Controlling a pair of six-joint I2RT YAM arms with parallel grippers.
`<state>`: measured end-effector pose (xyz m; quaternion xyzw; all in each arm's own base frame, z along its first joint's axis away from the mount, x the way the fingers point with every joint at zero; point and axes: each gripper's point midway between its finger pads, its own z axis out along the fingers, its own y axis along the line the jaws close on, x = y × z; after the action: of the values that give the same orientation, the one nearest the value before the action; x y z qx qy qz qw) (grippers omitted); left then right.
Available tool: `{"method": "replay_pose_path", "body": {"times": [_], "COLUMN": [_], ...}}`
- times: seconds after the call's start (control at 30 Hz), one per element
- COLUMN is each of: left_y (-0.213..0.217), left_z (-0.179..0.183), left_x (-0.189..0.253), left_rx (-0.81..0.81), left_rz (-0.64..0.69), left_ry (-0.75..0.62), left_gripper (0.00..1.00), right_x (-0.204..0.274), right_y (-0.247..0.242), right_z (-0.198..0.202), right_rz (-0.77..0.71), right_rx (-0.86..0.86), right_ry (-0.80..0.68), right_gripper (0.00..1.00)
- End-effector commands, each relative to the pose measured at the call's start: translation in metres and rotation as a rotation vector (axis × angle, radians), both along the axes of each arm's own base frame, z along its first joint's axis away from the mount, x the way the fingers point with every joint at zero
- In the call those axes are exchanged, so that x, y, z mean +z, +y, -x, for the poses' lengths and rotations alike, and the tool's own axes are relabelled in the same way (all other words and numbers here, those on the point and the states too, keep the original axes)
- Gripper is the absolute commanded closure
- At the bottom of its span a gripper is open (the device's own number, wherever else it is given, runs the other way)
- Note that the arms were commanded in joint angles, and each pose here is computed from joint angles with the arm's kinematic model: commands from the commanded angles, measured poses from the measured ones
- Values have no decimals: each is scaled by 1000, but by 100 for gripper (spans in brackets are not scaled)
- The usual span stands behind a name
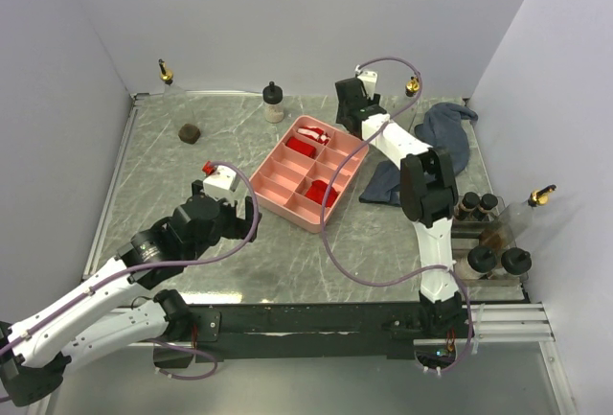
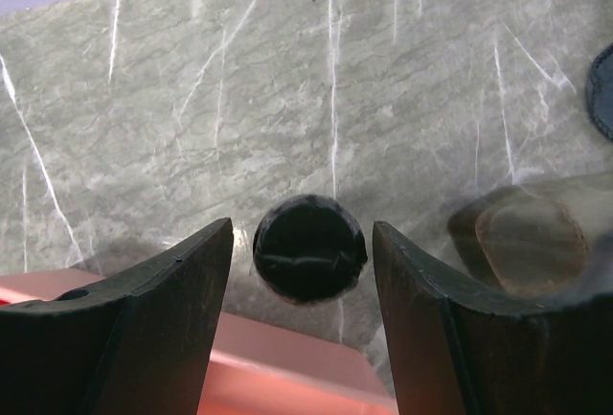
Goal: Organize the condiment bottles
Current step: Pick up the bottle from the center of the board.
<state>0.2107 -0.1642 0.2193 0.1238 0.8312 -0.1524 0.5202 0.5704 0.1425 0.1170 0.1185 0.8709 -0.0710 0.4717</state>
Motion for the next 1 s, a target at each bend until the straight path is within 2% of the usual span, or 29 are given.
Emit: {"method": "replay_pose_path", "body": {"times": [0.0,0.13,0.23,0.27,0.33,0.67,0.97], "left_y": [2,3,3,4,4,8,9], "left_z": [-2,-2,-3,-4,-4,-7,-8], "left_x": [5,7,6,6,5,2,0], "left_rx": [1,7,6,8,13,33,43], "left_rz": [-4,2,0,0,-6,-21,-28], "left_ry": [-21,-29,-29,-29,-26,-26,-19], "left_gripper": [3,3,3,3,3,3,3], "right_x": [21,17,18,18,22,90,152], "right_y": [0,-1,-2,-3,-4,4,15], "right_z": [-16,-17,-18,-19,-20,-8,37], "right_rz": [-38,-42,-48,-47,-38,-57,-89], "right_rx": [-17,-17,-15,-17,-15,45,100], "right_ry": [-54,-51,-55,-57,-62,-162,-235], "right_gripper": [33,33,42,49,53,68,72]}}
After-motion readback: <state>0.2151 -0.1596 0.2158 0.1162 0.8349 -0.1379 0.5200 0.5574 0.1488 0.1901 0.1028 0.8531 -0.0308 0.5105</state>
